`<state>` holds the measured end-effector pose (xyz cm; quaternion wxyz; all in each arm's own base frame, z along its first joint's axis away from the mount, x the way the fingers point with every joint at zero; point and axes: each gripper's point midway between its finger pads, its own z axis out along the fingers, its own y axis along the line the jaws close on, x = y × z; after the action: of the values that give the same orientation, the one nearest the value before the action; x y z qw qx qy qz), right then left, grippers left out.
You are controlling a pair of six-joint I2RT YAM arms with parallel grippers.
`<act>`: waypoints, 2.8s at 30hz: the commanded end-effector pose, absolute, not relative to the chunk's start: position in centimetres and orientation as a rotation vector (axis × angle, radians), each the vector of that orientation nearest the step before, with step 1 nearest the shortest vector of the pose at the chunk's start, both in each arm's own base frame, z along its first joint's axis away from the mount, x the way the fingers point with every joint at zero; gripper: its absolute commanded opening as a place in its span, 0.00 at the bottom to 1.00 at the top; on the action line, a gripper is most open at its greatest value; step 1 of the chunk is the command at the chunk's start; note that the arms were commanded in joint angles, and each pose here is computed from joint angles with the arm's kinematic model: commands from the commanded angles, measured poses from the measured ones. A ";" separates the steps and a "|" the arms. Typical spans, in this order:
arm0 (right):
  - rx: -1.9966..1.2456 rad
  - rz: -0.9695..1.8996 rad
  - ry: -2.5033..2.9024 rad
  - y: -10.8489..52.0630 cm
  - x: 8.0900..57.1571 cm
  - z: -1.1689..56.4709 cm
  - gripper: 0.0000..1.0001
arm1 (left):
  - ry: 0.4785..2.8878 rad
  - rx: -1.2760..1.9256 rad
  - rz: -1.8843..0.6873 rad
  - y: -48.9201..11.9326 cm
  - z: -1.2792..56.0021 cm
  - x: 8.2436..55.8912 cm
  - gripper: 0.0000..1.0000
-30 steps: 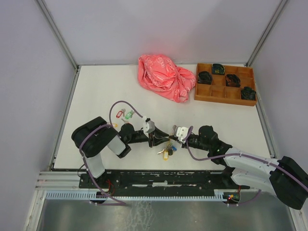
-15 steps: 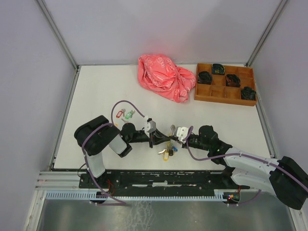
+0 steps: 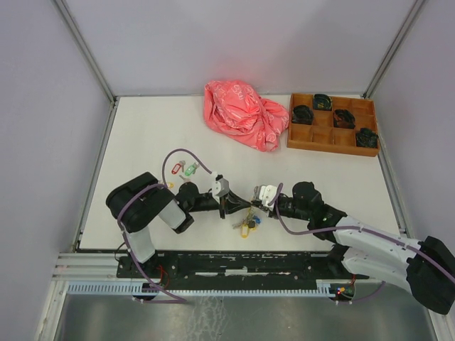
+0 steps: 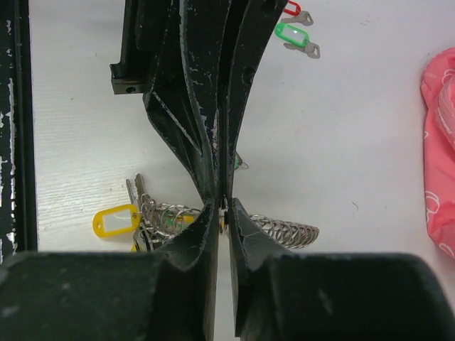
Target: Put the keys on the keyring
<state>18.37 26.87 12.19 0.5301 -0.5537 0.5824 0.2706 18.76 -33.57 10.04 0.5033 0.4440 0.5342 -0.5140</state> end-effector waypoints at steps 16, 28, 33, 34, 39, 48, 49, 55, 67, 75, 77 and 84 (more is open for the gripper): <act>-1.367 0.557 1.514 25.9 19.6 14.8 0.34 | 1.227 1.027 -1.014 -32.8 12.7 21.6 0.03; -1.385 0.619 1.510 27.2 21.1 14.3 0.30 | 1.231 1.075 -0.952 -33.1 12.4 21.6 0.03; -1.393 0.628 1.510 27.3 21.4 13.9 0.28 | 1.243 1.093 -0.936 -33.2 12.1 21.6 0.03; -1.396 0.627 1.513 27.3 21.5 13.7 0.28 | 1.240 1.094 -0.934 -33.2 12.2 21.6 0.03; -1.410 0.627 1.512 27.5 21.9 13.4 0.27 | 1.246 1.105 -0.931 -33.4 12.1 21.6 0.03; -1.451 0.639 1.518 27.9 22.0 12.5 0.20 | 1.256 1.125 -0.907 -33.5 12.0 21.6 0.03; -1.455 0.642 1.517 28.0 21.9 12.5 0.18 | 1.257 1.126 -0.906 -33.5 12.0 21.6 0.03; -1.470 0.655 1.520 28.0 21.8 12.3 0.13 | 1.257 1.127 -0.904 -33.6 12.1 21.6 0.03; -1.529 0.623 1.553 27.3 21.5 11.2 0.12 | 1.261 1.137 -0.887 -33.6 12.2 21.6 0.03; -1.543 0.628 1.562 27.4 21.5 10.7 0.10 | 1.258 1.140 -0.887 -33.7 12.3 21.5 0.03; -1.541 0.630 1.561 27.5 21.6 10.8 0.09 | 1.255 1.142 -0.888 -33.7 12.3 21.4 0.03; -1.550 0.641 1.569 27.5 21.4 10.5 0.06 | 1.250 1.139 -0.891 -33.8 12.6 21.3 0.03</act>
<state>20.53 26.58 8.80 0.3912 -0.6147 0.6373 0.2508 20.34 -32.79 8.47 0.5183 0.4840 0.5884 -0.3884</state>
